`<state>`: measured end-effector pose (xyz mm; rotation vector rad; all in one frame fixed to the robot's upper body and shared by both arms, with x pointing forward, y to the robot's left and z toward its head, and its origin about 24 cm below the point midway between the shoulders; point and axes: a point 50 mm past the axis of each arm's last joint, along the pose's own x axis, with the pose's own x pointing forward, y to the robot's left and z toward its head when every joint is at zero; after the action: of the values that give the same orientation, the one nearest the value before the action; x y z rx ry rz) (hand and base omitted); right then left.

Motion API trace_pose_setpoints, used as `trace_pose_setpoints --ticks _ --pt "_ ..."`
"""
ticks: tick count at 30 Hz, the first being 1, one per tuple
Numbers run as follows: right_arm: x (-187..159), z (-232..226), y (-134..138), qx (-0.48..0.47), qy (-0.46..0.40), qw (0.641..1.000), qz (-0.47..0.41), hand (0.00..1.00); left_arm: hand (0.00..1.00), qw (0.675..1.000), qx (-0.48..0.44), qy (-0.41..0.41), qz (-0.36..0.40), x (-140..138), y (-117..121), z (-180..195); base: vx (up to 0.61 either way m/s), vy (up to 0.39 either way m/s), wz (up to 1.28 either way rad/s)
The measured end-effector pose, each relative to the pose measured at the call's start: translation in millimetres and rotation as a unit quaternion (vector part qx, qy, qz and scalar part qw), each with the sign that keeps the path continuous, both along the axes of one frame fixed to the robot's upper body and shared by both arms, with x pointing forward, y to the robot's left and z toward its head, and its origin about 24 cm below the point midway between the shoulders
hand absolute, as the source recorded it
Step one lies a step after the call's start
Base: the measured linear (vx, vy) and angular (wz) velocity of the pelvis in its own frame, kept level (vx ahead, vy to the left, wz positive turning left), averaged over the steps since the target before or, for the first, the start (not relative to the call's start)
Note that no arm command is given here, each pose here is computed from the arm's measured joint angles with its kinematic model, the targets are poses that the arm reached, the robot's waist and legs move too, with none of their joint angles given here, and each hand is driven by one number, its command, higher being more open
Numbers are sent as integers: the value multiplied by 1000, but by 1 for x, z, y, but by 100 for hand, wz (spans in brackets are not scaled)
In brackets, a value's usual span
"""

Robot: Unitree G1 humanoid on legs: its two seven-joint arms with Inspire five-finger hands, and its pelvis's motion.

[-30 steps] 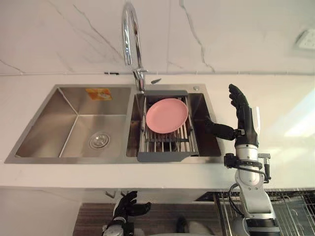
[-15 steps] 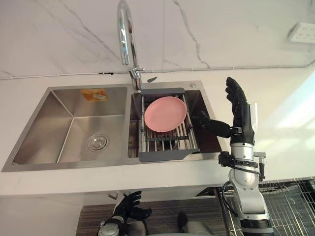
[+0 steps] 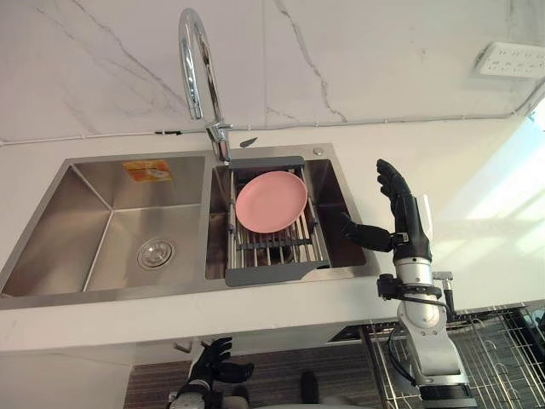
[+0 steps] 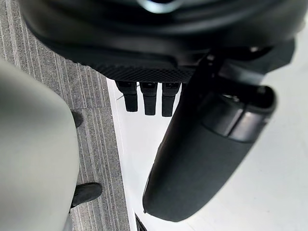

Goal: Walk over to the sink, pick up the cup, carry it to the dishwasher, place the cup inside the dishwasher, then close the dishwasher door

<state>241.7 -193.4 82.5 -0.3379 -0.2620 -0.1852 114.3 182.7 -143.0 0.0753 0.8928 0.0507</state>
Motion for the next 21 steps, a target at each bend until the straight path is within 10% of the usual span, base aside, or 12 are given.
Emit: trace_pose_setpoints --ticks 21 --pt "27 18 30 -154 -17 981 114 90 90 1000 9 -12 -11 1 3 1 -39 8 11"
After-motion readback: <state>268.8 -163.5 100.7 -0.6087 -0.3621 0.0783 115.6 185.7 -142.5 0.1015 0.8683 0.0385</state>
